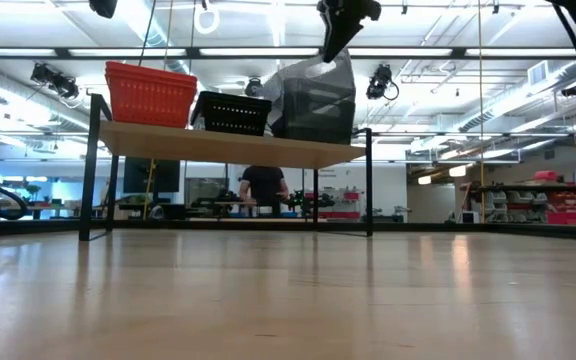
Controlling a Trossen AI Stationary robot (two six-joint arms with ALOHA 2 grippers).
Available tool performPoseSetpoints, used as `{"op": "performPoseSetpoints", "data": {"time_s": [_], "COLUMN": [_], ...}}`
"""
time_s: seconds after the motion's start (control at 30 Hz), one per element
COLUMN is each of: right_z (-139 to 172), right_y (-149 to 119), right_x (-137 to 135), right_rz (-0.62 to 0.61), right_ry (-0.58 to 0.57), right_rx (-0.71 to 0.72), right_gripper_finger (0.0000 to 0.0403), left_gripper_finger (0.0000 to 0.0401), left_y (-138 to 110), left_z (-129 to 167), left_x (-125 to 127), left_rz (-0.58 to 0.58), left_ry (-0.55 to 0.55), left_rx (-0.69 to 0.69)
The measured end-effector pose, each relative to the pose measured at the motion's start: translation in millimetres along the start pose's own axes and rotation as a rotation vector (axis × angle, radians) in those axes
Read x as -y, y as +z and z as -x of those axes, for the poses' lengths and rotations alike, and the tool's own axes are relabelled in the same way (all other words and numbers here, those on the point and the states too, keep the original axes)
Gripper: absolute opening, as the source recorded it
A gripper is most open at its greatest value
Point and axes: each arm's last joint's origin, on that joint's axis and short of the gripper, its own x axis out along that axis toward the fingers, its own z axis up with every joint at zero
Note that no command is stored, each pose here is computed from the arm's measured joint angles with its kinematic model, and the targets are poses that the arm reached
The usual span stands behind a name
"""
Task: Stack baskets on shelf by color
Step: Stack the gray bin on top of the gray bin on the shelf
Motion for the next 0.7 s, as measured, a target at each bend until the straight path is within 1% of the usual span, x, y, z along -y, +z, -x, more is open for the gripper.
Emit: {"op": "performPoseSetpoints", "data": {"time_s": [0.07,0.1,0.27,0.43,0.7], "right_z": [-3,-4,1,8,17], "right_y": [0,1,7,8,8], "right_x": [-2,-3,-4,-6,-9], "right_rz": [0.026,0.034,0.038,0.05,0.05], "right_ry": [0.013,0.006,-0.021,-0.03,-0.019], "right_rx": [-0.006,-0.007,0.048,0.074,0.111], "right_gripper_finger": [0.0016,0.0011,0.002,0.0009,0.0013], "left_gripper_finger": [0.0117,0.0117,0.0117,0.0117,0.0117], "left_y": [0,0,0,0,0], "left_z": [0,0,0,0,0], "left_x": [0,0,0,0,0], "left_rz": [0.0,0.0,0.0,0.001,0.001], "left_ry": [0.0,0.0,0.0,0.0,0.0], "left_rx": [0.0,0.0,0.0,0.0,0.0]}}
